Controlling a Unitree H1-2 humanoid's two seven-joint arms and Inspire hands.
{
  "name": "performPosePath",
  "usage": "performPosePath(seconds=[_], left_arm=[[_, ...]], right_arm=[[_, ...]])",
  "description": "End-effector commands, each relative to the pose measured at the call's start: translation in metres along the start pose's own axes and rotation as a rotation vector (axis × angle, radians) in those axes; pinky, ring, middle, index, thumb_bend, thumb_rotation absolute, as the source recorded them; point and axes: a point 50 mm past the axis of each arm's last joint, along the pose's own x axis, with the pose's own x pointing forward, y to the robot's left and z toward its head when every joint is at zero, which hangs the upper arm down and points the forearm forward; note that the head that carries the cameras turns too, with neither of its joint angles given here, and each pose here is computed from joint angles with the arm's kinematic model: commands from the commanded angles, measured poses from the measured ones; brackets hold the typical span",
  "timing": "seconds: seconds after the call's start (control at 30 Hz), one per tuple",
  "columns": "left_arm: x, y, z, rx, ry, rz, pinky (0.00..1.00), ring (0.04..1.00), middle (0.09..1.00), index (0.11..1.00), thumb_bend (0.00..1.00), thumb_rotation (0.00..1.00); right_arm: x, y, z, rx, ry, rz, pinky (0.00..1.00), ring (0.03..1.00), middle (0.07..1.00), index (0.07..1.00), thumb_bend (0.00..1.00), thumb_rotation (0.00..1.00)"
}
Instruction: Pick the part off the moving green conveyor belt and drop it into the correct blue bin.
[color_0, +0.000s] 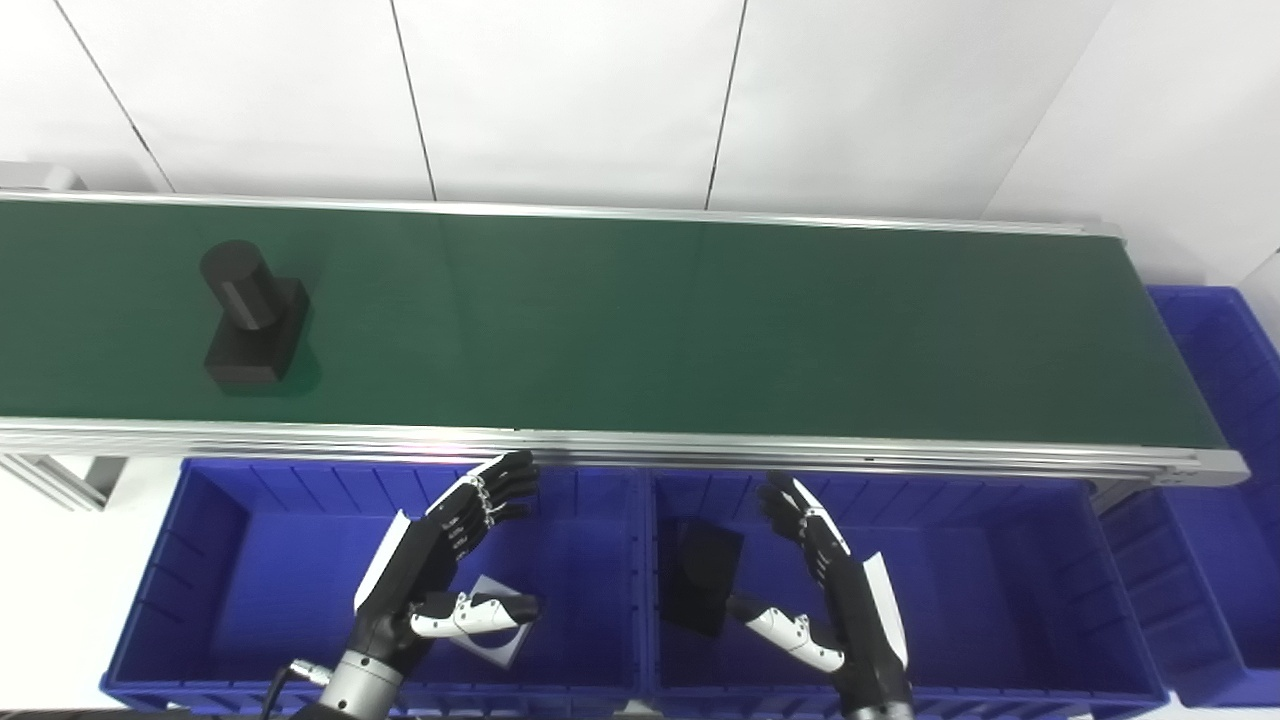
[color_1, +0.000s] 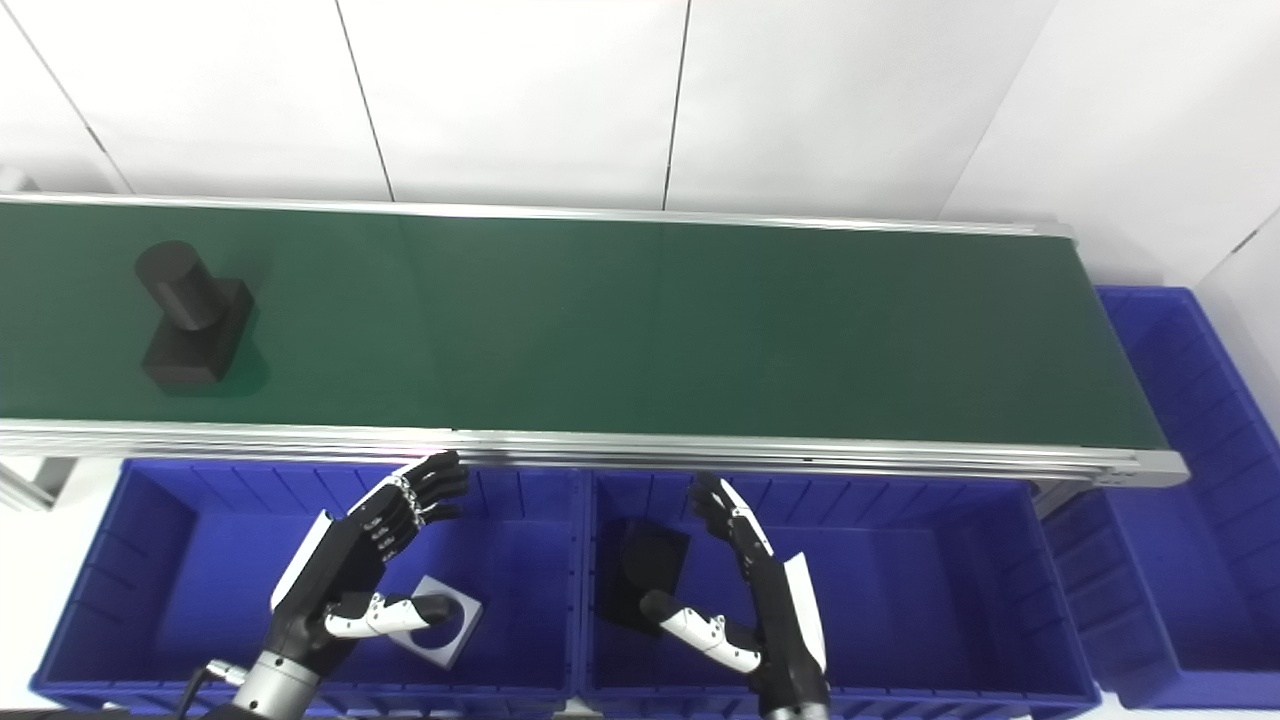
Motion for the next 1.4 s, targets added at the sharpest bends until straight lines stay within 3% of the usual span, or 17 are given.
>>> performPosePath(seconds=[0.0, 1.37], left_arm=[[0.0049, 0.0029, 0.0108, 0.018, -0.07, 0.002, 0.79, 0.833, 0.841, 0.838, 0.96, 0.34], [0.0073, 0.0018, 0.0128, 0.019, -0.079, -0.004, 0.78, 0.827, 0.834, 0.835, 0.96, 0.34]], right_arm=[[0.0057, -0.0012, 0.0123, 0.014, -0.087, -0.014, 0.84, 0.849, 0.858, 0.896, 0.84, 0.6], [0.0051, -0.0027, 0.012, 0.026, -0.083, -0.02, 0.85, 0.858, 0.862, 0.901, 0.85, 0.6]])
